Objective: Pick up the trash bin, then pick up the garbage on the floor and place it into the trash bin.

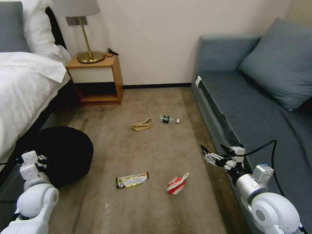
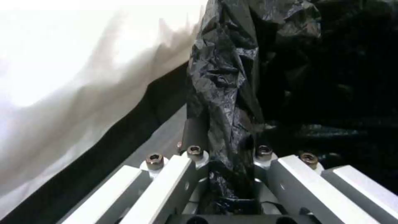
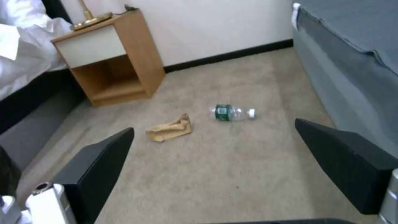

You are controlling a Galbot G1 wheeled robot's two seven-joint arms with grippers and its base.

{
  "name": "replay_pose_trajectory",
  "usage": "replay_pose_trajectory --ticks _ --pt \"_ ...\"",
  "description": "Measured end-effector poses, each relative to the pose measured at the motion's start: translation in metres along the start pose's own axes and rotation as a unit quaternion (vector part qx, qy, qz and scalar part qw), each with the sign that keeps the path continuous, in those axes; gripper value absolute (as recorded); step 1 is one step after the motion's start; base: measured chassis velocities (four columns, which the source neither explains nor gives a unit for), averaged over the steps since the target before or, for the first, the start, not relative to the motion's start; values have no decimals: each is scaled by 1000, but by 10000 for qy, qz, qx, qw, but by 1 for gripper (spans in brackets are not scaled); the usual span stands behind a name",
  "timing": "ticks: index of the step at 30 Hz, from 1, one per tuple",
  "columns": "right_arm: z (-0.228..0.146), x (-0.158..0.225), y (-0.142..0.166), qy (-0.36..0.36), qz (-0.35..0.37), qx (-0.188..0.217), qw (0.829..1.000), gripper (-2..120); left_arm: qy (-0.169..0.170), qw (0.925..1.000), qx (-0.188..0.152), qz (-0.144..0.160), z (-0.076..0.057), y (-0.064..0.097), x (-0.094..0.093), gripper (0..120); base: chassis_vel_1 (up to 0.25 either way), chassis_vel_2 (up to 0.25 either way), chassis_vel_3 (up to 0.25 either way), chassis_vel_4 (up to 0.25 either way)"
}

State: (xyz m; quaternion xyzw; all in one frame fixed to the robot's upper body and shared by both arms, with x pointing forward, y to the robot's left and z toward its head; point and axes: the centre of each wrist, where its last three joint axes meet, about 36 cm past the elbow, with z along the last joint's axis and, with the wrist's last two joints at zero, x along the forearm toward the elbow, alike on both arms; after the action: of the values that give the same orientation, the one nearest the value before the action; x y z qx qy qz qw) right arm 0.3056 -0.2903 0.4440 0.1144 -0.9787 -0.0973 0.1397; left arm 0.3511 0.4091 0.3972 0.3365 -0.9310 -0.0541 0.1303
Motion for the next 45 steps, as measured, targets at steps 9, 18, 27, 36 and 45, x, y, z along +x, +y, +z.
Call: replay_pose_trajectory --ticks 9,18,27,36,45 --pt "2 1 -1 -53 -107 38 9999 100 -57 10000 46 5 2 1 -2 6 -13 12 10 -15" --pt "-4 -5 -10 -45 -117 255 9996 100 -104 9999 42 31 3 3 -5 6 0 0 0 0" --pt "-83 -59 -52 -26 -982 1400 9853 100 -355 9993 8 132 1 4 -4 6 0 0 0 0" --pt "-105 -136 -50 442 -1905 1680 9662 100 -521 9985 -93 165 7 2 -6 6 0 0 0 0" --pt "-90 -246 25 1062 -2846 2029 9309 100 -616 9980 -65 152 3 -2 -9 6 0 0 0 0"
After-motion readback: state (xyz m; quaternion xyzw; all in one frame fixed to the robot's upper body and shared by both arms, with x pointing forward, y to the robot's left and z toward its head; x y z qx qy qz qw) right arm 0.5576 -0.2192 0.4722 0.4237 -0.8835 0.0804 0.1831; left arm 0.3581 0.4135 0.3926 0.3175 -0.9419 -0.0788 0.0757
